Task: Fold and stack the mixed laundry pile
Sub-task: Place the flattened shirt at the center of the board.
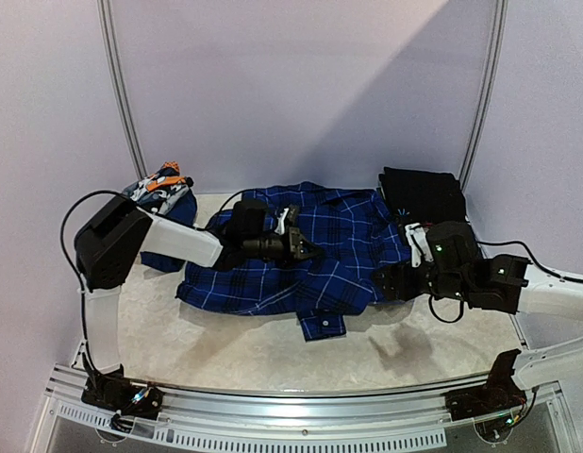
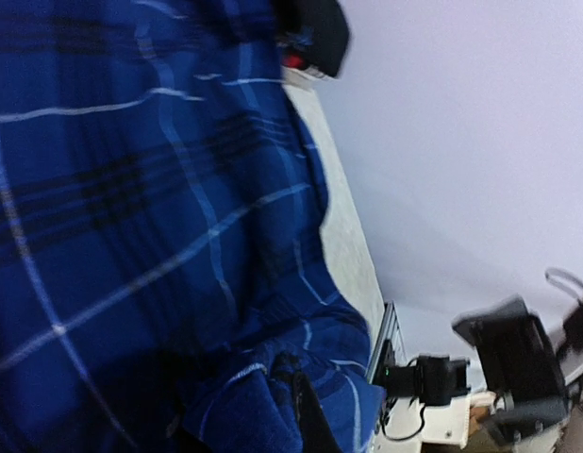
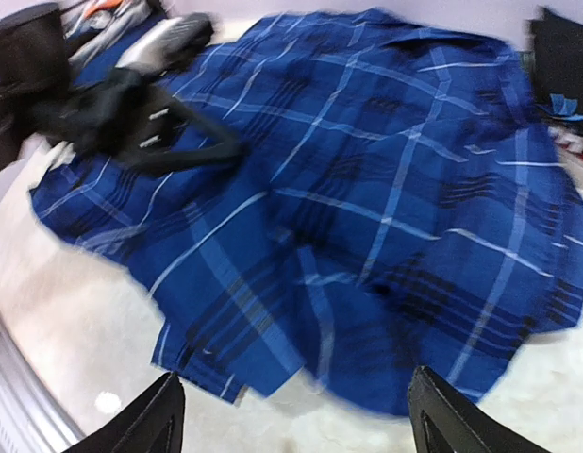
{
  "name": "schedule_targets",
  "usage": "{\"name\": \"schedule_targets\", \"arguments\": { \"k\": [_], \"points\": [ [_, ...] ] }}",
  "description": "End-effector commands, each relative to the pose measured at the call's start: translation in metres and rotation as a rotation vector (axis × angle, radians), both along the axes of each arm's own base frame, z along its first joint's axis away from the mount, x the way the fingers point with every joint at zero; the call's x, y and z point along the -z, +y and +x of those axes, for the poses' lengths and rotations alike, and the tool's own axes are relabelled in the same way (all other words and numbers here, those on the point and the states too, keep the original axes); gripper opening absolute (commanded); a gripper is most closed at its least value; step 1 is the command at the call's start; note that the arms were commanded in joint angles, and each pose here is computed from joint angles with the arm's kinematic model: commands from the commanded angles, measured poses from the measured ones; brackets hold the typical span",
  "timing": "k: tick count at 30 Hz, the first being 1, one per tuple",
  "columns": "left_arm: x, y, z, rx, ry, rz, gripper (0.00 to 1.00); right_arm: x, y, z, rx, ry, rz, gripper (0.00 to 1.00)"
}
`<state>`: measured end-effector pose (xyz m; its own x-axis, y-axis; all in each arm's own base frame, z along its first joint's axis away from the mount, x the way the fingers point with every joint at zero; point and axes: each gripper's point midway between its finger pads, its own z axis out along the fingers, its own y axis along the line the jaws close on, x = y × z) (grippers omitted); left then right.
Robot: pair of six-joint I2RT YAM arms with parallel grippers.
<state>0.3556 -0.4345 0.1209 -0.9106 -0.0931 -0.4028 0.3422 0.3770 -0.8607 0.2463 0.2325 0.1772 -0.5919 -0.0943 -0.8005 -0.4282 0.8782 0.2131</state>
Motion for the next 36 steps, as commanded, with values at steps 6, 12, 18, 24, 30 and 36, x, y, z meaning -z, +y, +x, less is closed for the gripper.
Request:
{"name": "schedule_targets", "arguments": {
  "k": [6,12,18,24,30,36],
  "points": [
    [0.021,0.012,0.055,-0.102,0.121,-0.100,0.00,0.018,0.081,-0.022,-0.377,0.142,0.097,0.76],
    [0.040,0.017,0.063,-0.116,0.142,-0.055,0.00,0.060,0.095,-0.038,-0.432,0.267,0.032,0.74],
    [0.053,0.022,0.065,-0.131,0.154,-0.034,0.00,0.104,0.088,-0.037,-0.360,0.392,-0.043,0.74],
    [0.055,0.024,0.065,-0.136,0.144,-0.019,0.00,0.135,0.080,-0.033,-0.274,0.459,-0.141,0.72],
    [0.060,0.026,0.064,-0.141,0.142,-0.003,0.00,0.154,0.085,-0.038,-0.272,0.488,-0.224,0.65],
    [0.063,0.027,0.063,-0.151,0.135,0.012,0.00,0.164,0.092,-0.041,-0.253,0.484,-0.285,0.56]
  ]
}}
